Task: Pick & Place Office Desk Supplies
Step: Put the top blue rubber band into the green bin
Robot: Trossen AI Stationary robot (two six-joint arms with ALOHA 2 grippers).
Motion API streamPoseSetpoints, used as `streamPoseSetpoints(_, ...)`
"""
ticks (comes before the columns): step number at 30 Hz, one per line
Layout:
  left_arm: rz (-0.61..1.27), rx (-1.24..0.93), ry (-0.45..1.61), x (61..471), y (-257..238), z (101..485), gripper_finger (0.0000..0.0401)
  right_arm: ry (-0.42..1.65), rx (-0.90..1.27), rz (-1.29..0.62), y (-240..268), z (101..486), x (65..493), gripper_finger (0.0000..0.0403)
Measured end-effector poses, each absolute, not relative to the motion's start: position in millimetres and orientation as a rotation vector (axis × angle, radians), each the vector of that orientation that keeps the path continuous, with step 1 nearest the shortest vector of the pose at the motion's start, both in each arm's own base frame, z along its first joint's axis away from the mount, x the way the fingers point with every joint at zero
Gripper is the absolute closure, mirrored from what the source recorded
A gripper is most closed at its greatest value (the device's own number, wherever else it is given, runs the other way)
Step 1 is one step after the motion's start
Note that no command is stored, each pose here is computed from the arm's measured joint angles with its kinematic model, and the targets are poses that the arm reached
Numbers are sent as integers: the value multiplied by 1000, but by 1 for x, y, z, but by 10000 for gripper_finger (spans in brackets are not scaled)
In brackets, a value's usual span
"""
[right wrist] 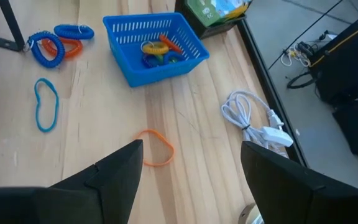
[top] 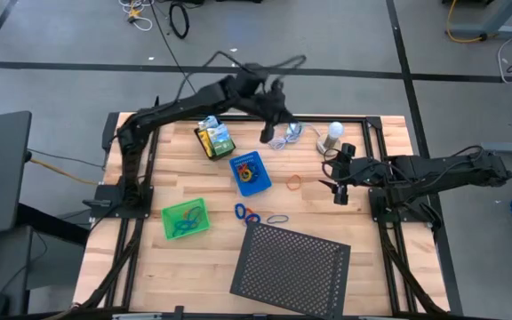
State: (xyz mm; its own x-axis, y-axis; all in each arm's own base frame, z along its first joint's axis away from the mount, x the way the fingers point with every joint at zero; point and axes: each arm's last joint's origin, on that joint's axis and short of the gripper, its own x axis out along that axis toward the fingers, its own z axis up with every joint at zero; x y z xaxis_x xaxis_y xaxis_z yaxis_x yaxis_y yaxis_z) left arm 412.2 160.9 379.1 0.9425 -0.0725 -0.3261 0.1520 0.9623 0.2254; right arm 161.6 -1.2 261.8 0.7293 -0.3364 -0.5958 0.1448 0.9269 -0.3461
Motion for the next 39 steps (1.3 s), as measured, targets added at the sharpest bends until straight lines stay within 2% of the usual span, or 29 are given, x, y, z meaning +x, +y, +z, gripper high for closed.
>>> streamPoseSetpoints(5, 14, 361, 117, 401, 152, 422, 401, 677, -293, -257, -1, 264, 164, 124)
streamPoseSetpoints(8, 124, 385, 99, 395, 146, 435, 401, 675, -292, -252, -1, 264, 164, 124)
streamPoseSetpoints(12, 234, 386, 139, 393, 141, 431, 401, 675, -293, -251, -1, 264, 164, 124)
streamPoseSetpoints(15, 261, 416, 80, 384, 138, 427, 401, 675, -290, -243, 0, 264, 164, 124)
streamPoseSetpoints(20, 296, 436, -88, 338, 123, 438, 401, 675, -286, -232, 0, 264, 164, 124)
streamPoseSetpoints(24, 294, 429, -60, 304, 102, 414, 401, 674, -286, -231, 0, 264, 164, 124)
streamPoseSetpoints(30, 445, 356, 35, 249, 72, 362, 401, 655, -278, -220, 1, 266, 165, 124)
streamPoseSetpoints(35, 502, 194, 133, 203, 45, 316, 401, 650, -275, -215, 1, 266, 166, 124)
streamPoseSetpoints(39, 442, 49, 184, 172, 23, 286, 401, 648, -267, -218, 1, 266, 166, 124)
